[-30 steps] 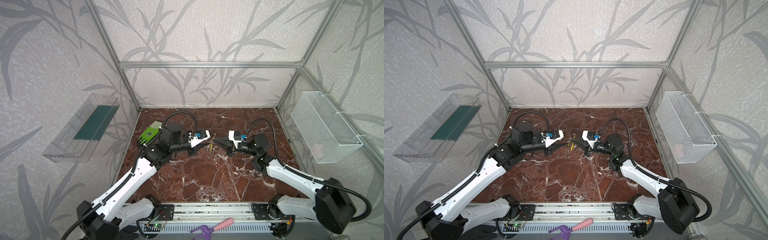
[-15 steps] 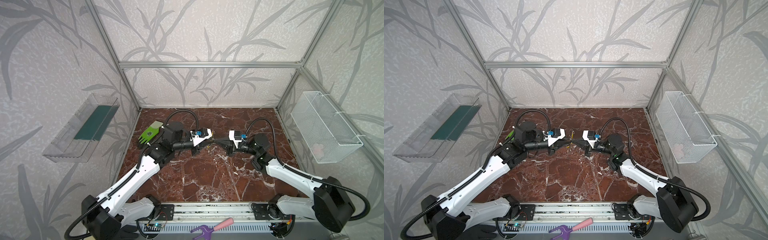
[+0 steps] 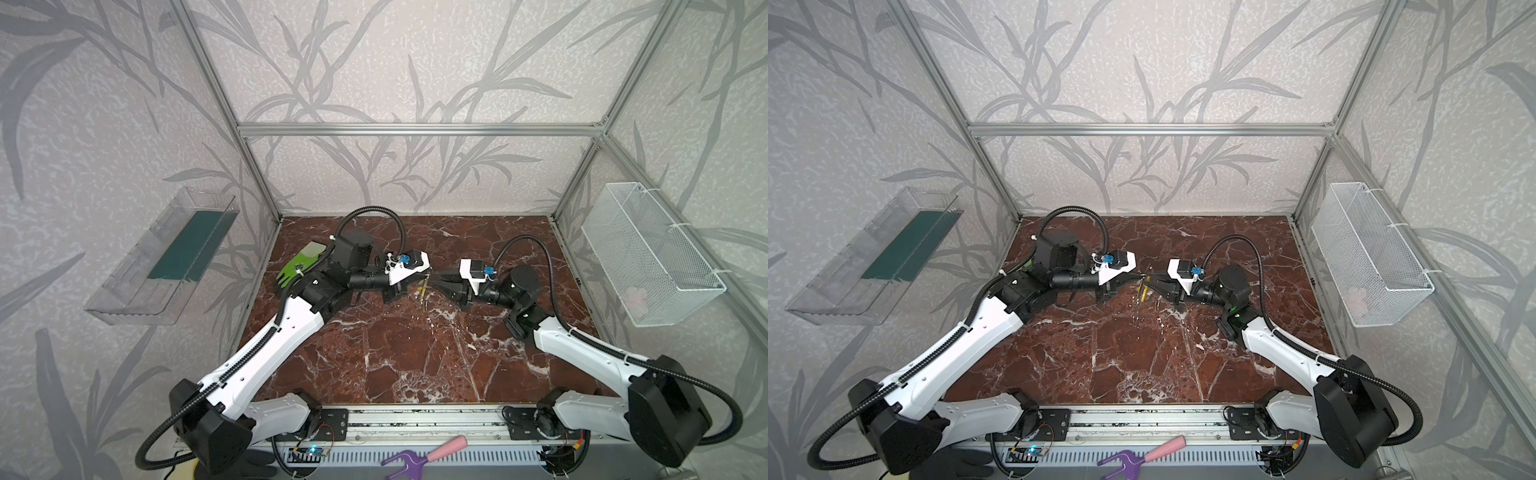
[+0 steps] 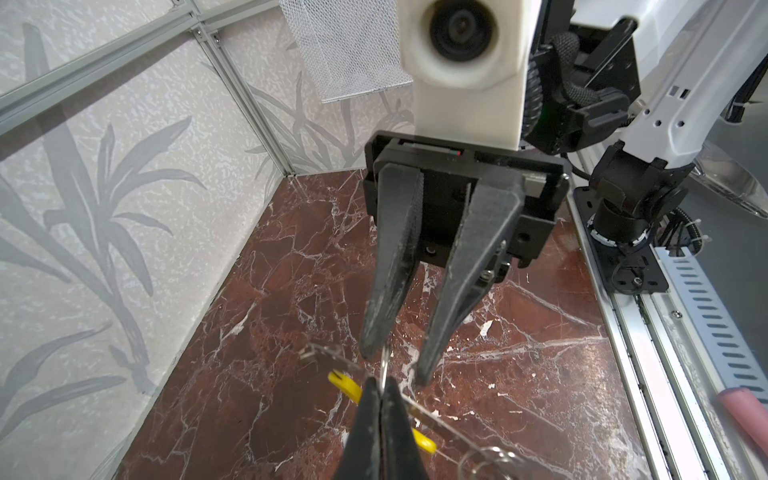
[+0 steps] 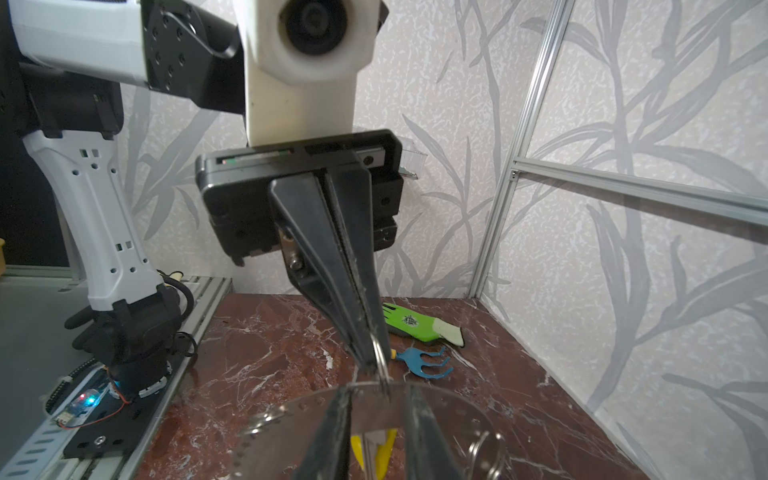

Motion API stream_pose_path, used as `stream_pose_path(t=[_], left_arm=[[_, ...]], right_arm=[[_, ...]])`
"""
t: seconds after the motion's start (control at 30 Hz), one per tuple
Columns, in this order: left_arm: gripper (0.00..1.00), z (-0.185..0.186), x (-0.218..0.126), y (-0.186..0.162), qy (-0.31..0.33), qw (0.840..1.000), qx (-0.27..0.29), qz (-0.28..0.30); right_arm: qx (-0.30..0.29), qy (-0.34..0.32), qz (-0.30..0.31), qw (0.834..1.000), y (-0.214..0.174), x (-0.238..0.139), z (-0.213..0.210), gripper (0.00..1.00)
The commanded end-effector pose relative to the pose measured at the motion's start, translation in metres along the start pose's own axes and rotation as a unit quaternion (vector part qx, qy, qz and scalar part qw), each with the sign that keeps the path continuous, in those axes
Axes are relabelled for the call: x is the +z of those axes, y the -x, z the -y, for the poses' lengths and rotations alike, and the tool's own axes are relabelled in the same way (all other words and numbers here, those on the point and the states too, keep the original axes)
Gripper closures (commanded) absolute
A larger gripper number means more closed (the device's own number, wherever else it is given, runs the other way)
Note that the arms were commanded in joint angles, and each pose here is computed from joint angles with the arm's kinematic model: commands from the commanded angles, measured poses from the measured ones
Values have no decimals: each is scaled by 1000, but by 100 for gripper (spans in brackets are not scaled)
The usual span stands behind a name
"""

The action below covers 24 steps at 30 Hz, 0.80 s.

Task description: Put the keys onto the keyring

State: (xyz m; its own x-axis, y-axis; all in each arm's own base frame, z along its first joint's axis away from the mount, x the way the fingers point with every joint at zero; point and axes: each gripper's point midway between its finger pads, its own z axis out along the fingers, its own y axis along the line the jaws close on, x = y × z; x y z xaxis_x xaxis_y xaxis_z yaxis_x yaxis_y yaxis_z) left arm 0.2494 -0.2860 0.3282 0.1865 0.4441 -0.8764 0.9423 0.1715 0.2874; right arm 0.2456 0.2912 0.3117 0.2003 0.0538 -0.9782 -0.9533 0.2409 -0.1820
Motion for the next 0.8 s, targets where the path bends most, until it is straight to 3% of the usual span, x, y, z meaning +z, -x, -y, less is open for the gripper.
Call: stream_pose_path(t=[0.0,0.17,0.27,0.53,0.77], left_arm=[[100,7,-4,-10,-22,997,26,-66],[100,13,3,-21,-45,986,50,-154],[100,17,7,-21,-56,981,61,-178],[100,18,13,-14,-55,978,78,-186],[100,20,13,-10,-55,978,83,-184]], right_arm=[[-27,-8,-34,999,-3,-6,0,72],[-43,-25,-52,997,-4,-12,2,72],[-45,-25,-49,998,0,-11,1,71],[-37,-20,-39,998,2,-11,-1,73],[-25,-4,-43,999,-3,-10,-6,80]])
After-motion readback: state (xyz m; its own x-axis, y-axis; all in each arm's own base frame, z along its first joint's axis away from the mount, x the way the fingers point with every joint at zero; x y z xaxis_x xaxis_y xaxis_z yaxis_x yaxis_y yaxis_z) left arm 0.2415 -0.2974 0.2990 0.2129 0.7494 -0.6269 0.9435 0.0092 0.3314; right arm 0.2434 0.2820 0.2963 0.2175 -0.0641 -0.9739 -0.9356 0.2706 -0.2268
